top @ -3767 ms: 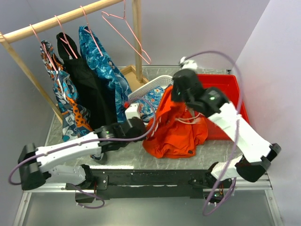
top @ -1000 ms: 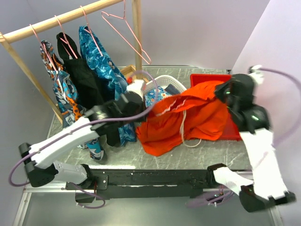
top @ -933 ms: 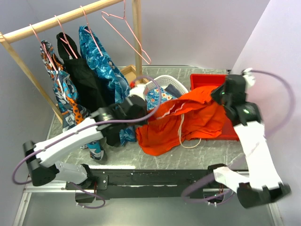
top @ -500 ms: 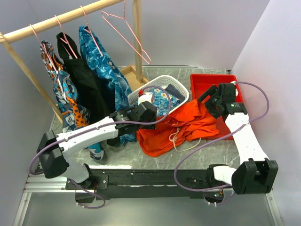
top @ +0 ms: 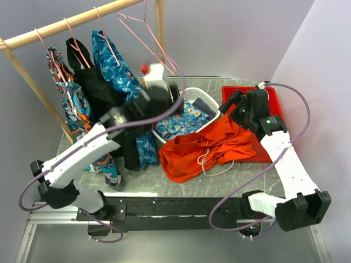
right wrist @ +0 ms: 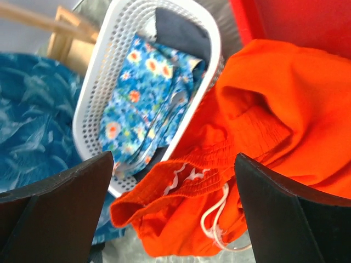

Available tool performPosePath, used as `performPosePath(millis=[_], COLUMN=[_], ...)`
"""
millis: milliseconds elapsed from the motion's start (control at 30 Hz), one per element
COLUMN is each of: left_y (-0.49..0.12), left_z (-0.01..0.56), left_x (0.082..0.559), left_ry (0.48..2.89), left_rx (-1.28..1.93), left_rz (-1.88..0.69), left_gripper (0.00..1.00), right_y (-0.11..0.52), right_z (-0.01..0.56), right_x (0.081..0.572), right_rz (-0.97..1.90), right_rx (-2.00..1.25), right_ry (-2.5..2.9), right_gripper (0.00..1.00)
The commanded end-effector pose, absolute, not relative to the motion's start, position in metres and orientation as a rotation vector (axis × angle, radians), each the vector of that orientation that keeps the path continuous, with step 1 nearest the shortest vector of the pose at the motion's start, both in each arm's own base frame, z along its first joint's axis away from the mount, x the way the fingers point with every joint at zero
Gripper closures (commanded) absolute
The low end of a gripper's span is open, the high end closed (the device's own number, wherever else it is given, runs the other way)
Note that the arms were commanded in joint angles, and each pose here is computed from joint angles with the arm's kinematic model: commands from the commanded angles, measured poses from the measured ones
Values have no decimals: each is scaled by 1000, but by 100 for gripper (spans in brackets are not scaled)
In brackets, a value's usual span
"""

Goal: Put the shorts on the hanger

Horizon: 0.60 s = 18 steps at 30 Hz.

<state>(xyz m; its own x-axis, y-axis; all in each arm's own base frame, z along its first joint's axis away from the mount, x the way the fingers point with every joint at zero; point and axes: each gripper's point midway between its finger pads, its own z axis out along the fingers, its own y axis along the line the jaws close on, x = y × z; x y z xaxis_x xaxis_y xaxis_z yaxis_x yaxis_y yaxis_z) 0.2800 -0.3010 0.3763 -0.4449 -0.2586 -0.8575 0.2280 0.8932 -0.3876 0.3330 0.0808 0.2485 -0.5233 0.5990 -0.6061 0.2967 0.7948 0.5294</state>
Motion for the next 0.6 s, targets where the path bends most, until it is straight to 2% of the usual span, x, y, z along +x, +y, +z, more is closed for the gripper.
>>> performPosePath(millis=[0,33,267,433,567], left_y=[-268,-266,-240,-226,-238], left_z=[416,435,461,466,460], left_x=[330,338,412,445,467], left_ry=[1865,1828,1653,1561,1554], left_rx=[-207,-230,-430,-497,-467], left_rz=[-397,-422,-311,-270,-308], left_gripper=[35,35,40,42,42], right_y=[93,100,120,123,122], right_z=[281,284,275,271,271], right_x=[334,333,326,323,321], right_rz=[539,567,605,598,585], right_rx=[560,525,437,411,400], right_ry=[2087,2085,2110,2114,2116], right_gripper=[5,5,6,6,6])
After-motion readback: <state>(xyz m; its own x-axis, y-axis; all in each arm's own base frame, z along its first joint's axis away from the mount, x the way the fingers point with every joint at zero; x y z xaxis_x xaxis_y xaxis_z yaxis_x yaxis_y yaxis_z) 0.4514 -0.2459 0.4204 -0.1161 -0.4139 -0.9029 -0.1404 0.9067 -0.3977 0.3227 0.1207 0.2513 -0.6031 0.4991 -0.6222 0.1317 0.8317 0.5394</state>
